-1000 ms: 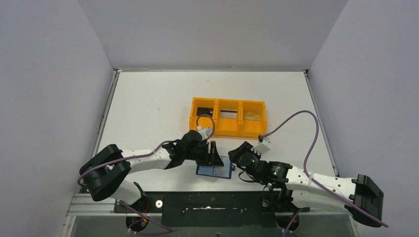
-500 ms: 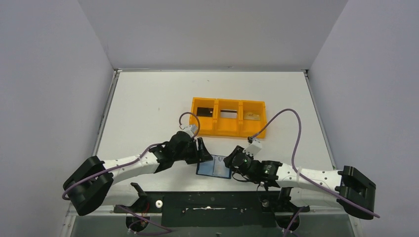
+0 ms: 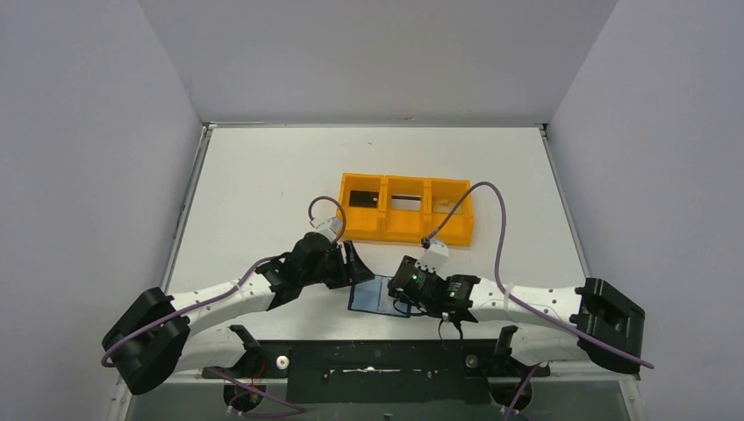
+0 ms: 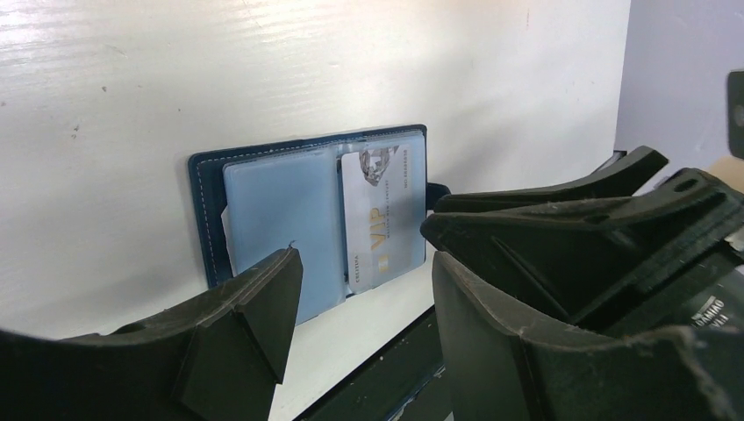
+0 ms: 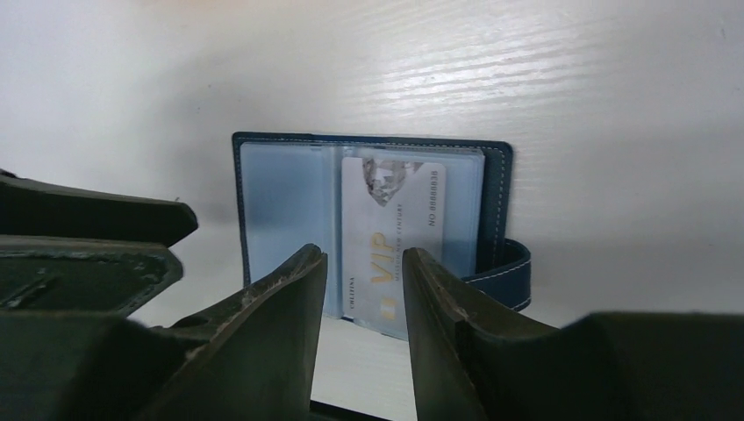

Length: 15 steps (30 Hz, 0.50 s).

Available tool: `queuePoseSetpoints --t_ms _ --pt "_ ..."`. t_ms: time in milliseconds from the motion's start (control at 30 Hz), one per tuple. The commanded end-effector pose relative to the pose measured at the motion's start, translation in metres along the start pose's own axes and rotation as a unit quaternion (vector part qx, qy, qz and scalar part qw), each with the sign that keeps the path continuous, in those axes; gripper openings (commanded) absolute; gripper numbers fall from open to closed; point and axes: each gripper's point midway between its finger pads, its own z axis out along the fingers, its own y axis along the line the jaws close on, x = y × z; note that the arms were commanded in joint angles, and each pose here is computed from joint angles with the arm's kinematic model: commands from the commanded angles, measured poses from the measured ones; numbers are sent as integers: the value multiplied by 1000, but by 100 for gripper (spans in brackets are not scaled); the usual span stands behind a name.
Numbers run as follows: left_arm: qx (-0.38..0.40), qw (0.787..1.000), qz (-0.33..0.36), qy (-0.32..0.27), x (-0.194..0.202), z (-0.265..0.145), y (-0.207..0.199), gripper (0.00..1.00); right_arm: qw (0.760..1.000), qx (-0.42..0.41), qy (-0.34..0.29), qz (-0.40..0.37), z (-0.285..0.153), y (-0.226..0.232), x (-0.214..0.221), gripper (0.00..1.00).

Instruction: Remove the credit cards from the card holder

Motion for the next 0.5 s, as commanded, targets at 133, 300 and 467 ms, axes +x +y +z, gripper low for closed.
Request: queuePoseSetpoints --t_ms 133,300,467 --pt "36 999 3 -21 -13 -1 -18 56 999 -17 -29 -18 -8 22 -15 40" --pt "40 999 8 -17 -13 -1 -21 56 1000 8 -7 -8 1 7 -1 40" --pt "60 998 17 -6 -10 2 -30 56 999 42 5 -2 9 -15 8 38"
